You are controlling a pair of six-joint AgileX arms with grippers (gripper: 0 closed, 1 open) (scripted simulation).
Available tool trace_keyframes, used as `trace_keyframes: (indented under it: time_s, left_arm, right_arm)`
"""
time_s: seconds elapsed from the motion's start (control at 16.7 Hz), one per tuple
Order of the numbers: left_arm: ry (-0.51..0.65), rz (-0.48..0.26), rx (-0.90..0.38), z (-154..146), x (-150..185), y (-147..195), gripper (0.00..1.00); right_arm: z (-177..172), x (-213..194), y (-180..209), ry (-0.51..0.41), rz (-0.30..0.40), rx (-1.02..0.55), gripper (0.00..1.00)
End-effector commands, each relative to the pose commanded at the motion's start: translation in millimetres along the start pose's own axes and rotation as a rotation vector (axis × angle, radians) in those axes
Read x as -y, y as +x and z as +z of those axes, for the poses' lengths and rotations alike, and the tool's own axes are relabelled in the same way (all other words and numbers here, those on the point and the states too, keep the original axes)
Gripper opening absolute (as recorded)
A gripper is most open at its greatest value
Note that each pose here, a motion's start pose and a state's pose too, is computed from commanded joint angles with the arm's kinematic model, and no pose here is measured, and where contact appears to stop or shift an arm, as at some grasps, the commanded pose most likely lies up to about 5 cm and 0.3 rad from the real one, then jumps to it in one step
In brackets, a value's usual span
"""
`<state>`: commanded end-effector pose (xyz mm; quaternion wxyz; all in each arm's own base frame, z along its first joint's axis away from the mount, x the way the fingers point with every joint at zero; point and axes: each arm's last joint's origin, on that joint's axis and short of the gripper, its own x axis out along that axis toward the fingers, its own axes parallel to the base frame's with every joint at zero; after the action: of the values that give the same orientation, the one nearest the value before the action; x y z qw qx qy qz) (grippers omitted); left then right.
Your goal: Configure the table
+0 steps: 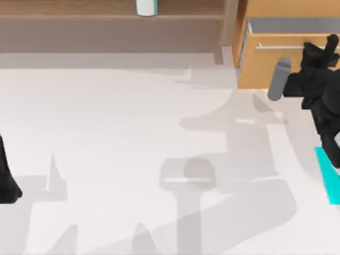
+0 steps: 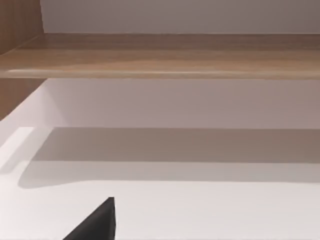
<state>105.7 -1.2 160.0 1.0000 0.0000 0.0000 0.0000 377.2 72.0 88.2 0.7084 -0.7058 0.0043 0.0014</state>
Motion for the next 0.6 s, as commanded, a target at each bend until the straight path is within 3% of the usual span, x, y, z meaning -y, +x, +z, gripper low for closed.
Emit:
trace_keyframes:
  time_s: [0.24,0.6]
  left_arm:
    - [0.000,0.000,0.000,0,0,0,1.00]
    - [0.000,0.000,0.000,0,0,0,1.00]
  right_arm:
    - [1,-1,2,0.002,0.007,0.000,0.00]
    - [3,1,46,0.003,-0.002,0.006,0.00]
